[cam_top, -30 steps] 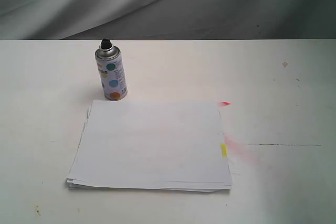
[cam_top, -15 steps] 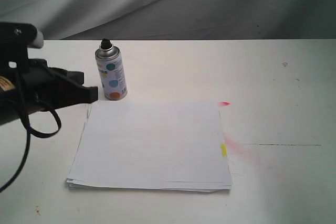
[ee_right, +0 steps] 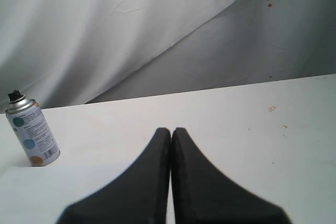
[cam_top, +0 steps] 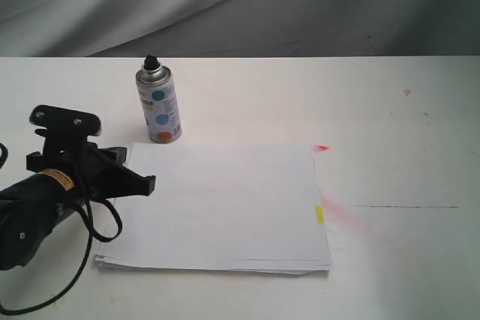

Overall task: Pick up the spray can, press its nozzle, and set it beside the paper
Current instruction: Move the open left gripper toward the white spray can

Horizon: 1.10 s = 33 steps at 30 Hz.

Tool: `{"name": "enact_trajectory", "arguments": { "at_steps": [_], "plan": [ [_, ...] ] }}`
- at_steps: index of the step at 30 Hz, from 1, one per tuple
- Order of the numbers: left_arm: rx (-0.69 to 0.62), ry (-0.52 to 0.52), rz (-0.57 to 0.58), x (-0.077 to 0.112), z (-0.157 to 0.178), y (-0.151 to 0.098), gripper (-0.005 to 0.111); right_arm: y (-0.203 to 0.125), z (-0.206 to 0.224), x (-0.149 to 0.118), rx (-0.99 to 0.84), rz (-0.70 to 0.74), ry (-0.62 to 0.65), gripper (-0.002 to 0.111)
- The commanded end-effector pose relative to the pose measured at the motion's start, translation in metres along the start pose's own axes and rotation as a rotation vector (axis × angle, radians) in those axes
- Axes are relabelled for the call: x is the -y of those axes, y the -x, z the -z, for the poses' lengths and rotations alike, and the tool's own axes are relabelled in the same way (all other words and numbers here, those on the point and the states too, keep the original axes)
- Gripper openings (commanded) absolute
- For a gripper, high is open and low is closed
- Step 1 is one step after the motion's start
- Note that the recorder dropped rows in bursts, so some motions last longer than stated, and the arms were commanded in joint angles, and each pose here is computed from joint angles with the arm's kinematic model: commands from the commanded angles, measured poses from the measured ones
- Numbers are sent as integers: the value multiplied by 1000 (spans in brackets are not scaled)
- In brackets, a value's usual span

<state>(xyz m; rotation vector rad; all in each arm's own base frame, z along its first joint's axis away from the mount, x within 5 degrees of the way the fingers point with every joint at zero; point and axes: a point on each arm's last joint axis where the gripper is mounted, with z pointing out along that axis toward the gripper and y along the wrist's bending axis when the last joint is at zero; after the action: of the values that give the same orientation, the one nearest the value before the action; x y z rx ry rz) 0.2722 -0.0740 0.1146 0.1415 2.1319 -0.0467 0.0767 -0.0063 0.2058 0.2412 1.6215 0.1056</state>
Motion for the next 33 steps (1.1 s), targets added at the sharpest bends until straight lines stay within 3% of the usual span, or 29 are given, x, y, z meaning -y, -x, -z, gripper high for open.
{"name": "enact_trajectory", "arguments": {
  "at_steps": [1,4,8,11,15,18,33],
  "plan": [
    [18,-99,-112,10,-2,-3,0,-1,0,1,3,16,-5,0],
    [45,-121,-138,12,-1,0,0,-1,0,1,3,16,-5,0],
    [49,-100,-61,10,-1,1,7,-1,0,1,3,16,-5,0],
    [47,-97,-20,10,-2,1,25,-1,0,1,3,16,-5,0],
    [62,-99,58,10,-1,2,63,-1,0,1,3,16,-5,0],
    [112,-105,54,10,-1,7,76,-1,0,1,3,16,-5,0],
    [222,-121,26,12,1,16,80,-1,0,1,3,16,-5,0]
  ]
}}
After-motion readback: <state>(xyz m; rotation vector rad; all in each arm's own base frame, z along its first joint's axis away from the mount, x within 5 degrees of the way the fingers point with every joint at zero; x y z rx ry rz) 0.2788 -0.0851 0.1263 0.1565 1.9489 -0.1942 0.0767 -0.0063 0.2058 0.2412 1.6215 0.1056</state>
